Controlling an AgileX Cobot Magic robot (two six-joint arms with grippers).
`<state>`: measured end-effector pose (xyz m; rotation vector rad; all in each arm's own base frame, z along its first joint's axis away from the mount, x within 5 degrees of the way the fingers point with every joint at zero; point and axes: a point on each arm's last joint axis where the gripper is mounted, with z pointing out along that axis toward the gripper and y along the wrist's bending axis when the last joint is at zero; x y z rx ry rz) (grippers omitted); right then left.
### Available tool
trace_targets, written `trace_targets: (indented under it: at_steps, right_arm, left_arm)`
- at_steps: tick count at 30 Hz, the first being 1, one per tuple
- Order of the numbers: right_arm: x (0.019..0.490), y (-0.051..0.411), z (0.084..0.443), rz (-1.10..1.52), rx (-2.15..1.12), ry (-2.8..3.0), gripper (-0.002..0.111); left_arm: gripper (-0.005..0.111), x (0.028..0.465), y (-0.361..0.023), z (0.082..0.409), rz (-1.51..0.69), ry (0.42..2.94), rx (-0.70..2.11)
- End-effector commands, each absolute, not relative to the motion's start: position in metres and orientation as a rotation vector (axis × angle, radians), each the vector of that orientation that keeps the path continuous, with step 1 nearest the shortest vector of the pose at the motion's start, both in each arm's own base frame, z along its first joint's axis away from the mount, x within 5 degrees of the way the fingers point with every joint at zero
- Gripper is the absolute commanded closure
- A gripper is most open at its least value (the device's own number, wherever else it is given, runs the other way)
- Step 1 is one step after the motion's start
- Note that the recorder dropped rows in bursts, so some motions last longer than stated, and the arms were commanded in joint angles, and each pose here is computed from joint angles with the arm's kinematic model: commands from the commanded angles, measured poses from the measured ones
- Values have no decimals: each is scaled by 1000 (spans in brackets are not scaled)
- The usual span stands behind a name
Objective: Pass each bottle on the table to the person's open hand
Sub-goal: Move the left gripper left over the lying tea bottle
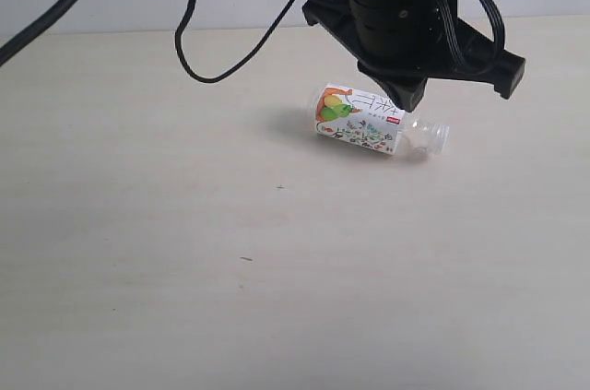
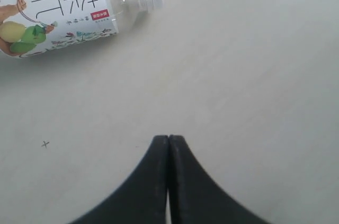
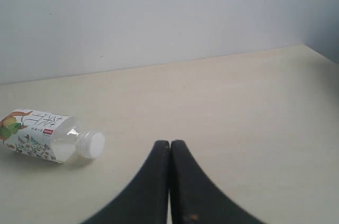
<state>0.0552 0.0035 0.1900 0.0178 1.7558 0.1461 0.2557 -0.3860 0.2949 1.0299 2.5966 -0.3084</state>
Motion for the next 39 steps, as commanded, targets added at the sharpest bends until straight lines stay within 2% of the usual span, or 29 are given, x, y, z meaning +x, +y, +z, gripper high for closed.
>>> trace_targets:
  at_steps: [1,16,24,29,39]
  right_arm:
    - [55,4,190,146,13,1746,108]
    - [55,4,190,146,13,1746,108]
    - [55,4,190,146,13,1746,108]
    - [55,4,190,146,13,1746,108]
    - [55,4,190,146,13,1746,108]
  left_arm:
    - [107,256,-385,296,-300,2584,1053]
    - [107,256,-385,296,-303,2585,1052]
    - [107,259,-383,296,-265,2529,1152]
    - [107,282,-366,296,-138,2480,1166]
    - [107,334,-320,296,-28,2426,1252]
